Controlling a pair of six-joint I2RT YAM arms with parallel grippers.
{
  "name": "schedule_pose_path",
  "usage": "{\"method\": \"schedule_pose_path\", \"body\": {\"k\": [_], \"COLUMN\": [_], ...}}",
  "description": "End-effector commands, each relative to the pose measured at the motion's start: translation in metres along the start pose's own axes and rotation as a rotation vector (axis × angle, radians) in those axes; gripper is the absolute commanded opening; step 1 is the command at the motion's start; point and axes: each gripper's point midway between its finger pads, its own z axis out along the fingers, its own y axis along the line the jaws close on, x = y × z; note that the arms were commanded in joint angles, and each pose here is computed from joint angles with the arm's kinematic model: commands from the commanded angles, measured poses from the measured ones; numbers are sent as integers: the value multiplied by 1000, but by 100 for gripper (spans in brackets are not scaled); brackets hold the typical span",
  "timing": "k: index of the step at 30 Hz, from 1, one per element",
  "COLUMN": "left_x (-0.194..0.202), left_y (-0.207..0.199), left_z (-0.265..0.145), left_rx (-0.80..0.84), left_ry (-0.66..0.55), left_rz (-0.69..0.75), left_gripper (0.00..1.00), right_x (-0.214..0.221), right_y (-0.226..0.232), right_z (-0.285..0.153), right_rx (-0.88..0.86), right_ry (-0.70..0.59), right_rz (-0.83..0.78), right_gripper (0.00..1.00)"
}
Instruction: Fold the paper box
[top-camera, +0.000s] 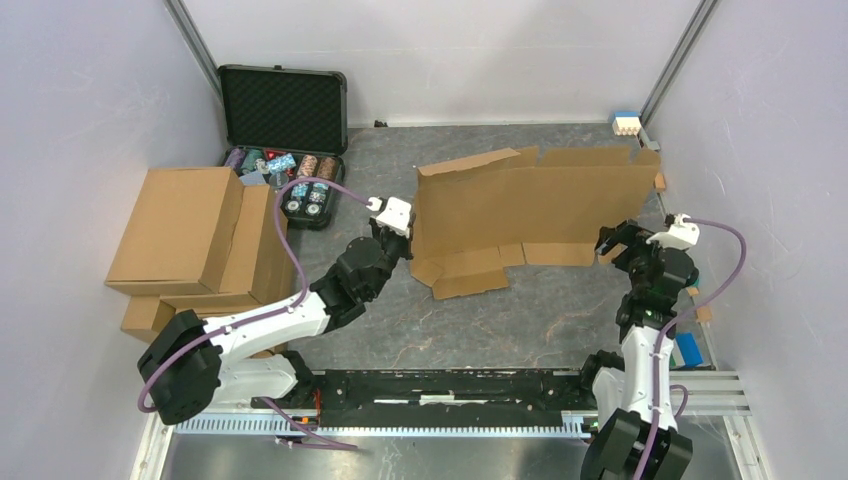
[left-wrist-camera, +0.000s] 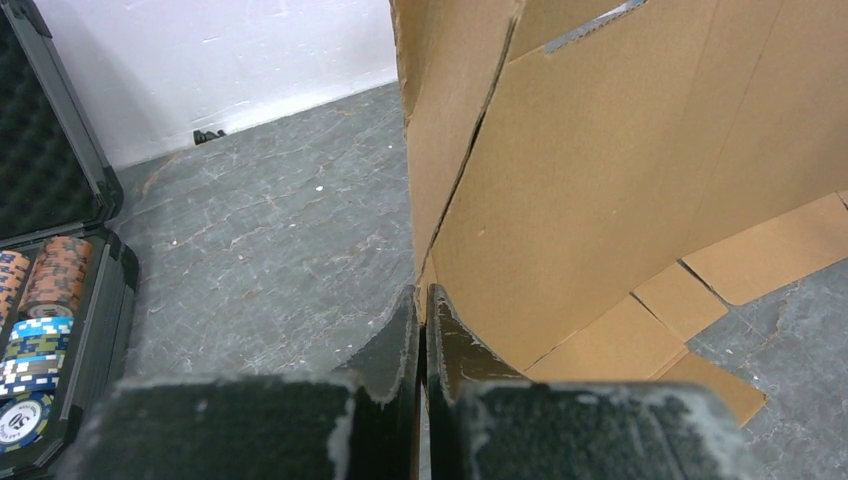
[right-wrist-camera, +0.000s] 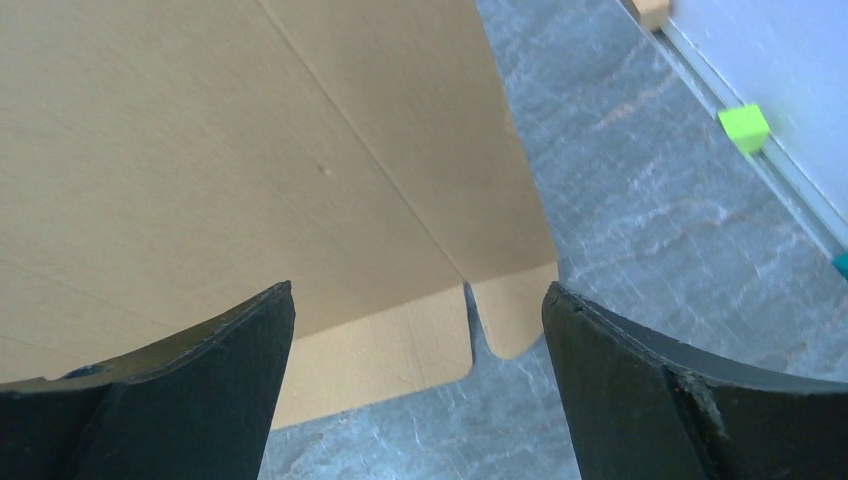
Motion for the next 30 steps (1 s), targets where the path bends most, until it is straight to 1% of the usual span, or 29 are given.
{"method": "schedule_pose_path", "body": {"k": [1, 3, 4, 5, 6, 7, 8, 12, 18, 22, 24, 27, 30], "left_x": [-5, -3, -2, 0, 0, 1, 1, 4, 6, 9, 9, 12, 19], "left_y": [-2, -2, 0, 1, 2, 2, 0, -3, -3, -1, -2, 1, 2], "left_z": [3, 4, 4, 4, 4, 4, 5, 9, 11, 12, 13, 16, 21], "left_rx": [12, 5, -4, -13, -16, -16, -10, -6, -10, -22, -21, -37, -45], "left_ry": [62, 83, 88, 91, 92, 93, 94, 121, 132, 140, 142, 153, 173], "left_rz": [43, 45, 47, 48, 48, 47, 45, 51, 67, 84, 87, 106, 114], "left_gripper": [2, 2, 2, 2, 2, 2, 2, 2, 2, 2, 2, 2, 2], "right_x": [-58, -59, -57, -57, -60, -64, -63, -56, -46, -44, -51, -59, -64], "right_y": [24, 20, 9, 1, -6, -6, -9, -1, -5, -21, -25, -27, -45], "right_z": [4, 12, 15, 16, 14, 11, 10, 15, 23, 31, 36, 53, 67], "right_rx": [-132, -149, -119, -119, -127, -163, -182, -277, -315, -259, -247, -247, -170], "right_ry": [-159, -135, -119, -121, -152, -184, -190, -190, -224, -270, -301, -286, -280], "right_rz": [-61, -41, -20, 9, 46, 72, 107, 165, 250, 300, 310, 302, 278], "right_gripper": [98, 98, 98, 98, 98, 98, 98, 98, 98, 98, 98, 98, 98]}}
